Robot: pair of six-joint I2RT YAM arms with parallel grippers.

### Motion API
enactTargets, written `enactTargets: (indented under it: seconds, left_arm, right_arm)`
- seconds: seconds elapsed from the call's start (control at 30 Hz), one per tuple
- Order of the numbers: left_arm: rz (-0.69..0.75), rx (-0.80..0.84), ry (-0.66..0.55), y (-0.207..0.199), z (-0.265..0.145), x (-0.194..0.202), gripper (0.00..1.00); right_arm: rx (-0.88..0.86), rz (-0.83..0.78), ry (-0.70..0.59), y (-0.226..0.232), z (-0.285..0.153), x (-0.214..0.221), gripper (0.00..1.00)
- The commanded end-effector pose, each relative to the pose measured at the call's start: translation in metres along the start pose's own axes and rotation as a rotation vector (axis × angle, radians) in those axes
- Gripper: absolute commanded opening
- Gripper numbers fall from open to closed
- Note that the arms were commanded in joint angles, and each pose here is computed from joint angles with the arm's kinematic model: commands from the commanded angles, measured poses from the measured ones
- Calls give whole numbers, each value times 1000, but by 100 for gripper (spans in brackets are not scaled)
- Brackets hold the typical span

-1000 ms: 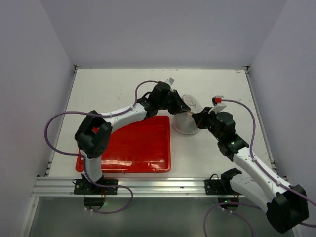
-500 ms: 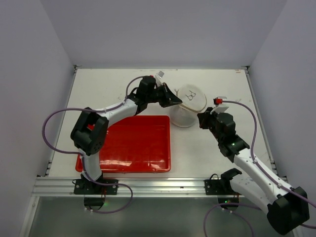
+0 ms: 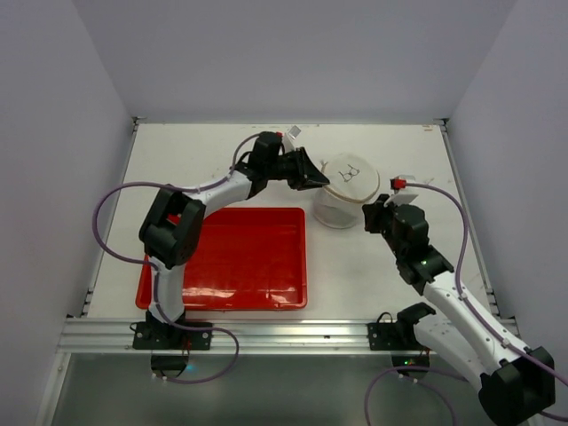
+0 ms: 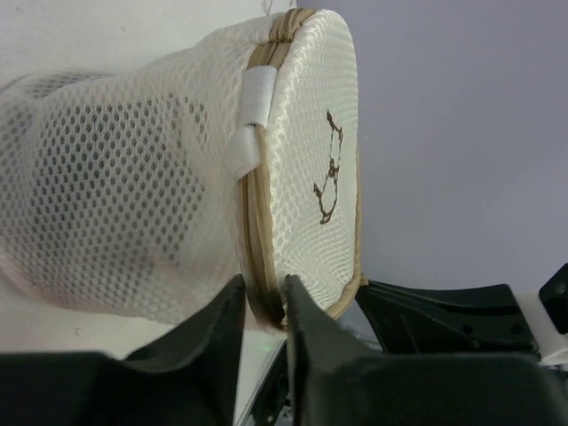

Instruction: Unzip the laundry bag and remove the bra

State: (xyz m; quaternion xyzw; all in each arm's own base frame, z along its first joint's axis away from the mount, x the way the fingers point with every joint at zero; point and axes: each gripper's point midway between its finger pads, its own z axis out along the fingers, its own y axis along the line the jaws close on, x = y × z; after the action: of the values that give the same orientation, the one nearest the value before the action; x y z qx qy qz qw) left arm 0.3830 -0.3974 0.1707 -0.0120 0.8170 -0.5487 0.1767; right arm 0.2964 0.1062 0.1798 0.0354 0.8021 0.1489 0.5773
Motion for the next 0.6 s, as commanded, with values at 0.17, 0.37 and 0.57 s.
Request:
enactTargets:
  seconds: [0.17,0.37,0.57]
  left_arm:
    - [64,55,-2,-29,-2,-6,63]
    - [60,42,-66,-43,-22,-2,79]
    - [74,25,-62,-51,-28,20,85]
  right_arm:
    - [-98,55,-16,15,0,5,0]
    - [-144,86,18,29,16,6,0]
    - [-176,104,8,39,22,3,0]
